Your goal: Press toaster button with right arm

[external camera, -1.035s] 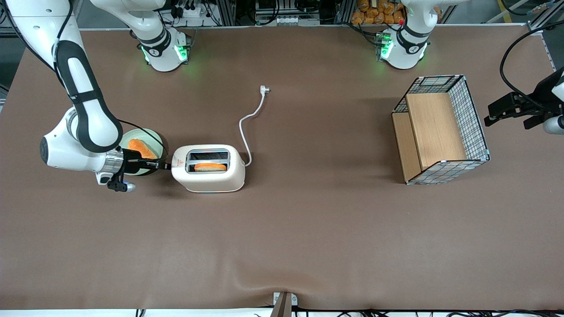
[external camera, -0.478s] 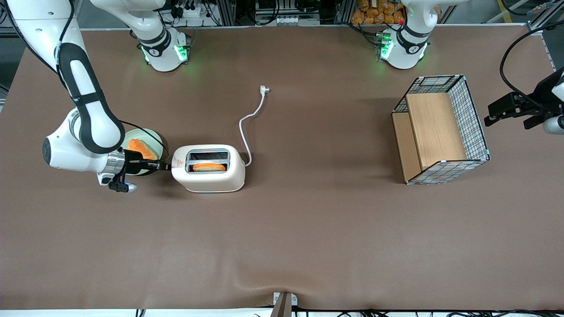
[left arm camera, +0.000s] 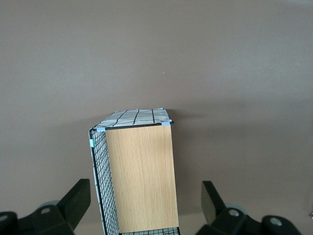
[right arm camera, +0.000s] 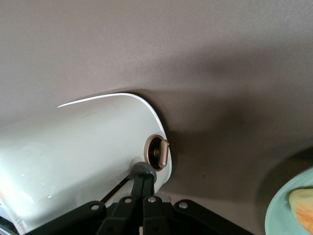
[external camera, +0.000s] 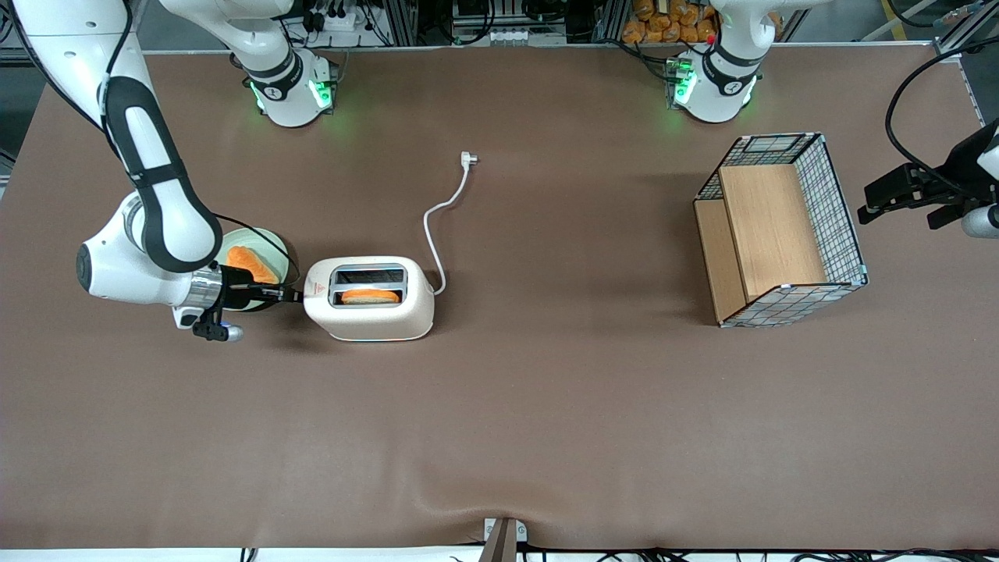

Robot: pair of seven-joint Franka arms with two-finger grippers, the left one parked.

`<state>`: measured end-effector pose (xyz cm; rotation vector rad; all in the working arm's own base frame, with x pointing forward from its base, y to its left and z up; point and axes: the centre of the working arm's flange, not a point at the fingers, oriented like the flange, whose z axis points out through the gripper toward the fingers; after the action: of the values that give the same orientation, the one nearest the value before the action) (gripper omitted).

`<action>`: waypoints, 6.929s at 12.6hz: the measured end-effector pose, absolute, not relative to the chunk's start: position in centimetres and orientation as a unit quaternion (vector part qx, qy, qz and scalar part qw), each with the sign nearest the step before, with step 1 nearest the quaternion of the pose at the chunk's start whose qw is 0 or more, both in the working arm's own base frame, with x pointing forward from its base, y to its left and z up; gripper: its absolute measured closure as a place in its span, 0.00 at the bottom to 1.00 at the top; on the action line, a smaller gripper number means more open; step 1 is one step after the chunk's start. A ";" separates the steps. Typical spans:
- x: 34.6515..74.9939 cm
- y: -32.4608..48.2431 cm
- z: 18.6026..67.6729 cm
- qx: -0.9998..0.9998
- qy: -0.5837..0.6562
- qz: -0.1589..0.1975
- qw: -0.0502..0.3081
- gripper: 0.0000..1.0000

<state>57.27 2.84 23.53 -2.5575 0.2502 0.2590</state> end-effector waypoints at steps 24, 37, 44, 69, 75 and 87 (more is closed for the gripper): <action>57.0 3.1 23.4 -0.955 0.092 0.085 0.267 0.99; 57.0 3.2 23.5 -0.955 0.090 0.086 0.269 0.99; 57.6 3.6 23.7 -0.956 0.085 0.083 0.270 0.99; 64.3 -3.8 42.6 -0.983 -0.079 0.138 0.094 0.00; 60.9 -0.9 57.9 -0.995 -0.044 0.083 0.011 0.00; 53.8 -1.9 66.5 -1.000 0.004 0.017 0.006 0.00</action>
<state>53.79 -1.90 66.50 -3.1294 0.0118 0.0524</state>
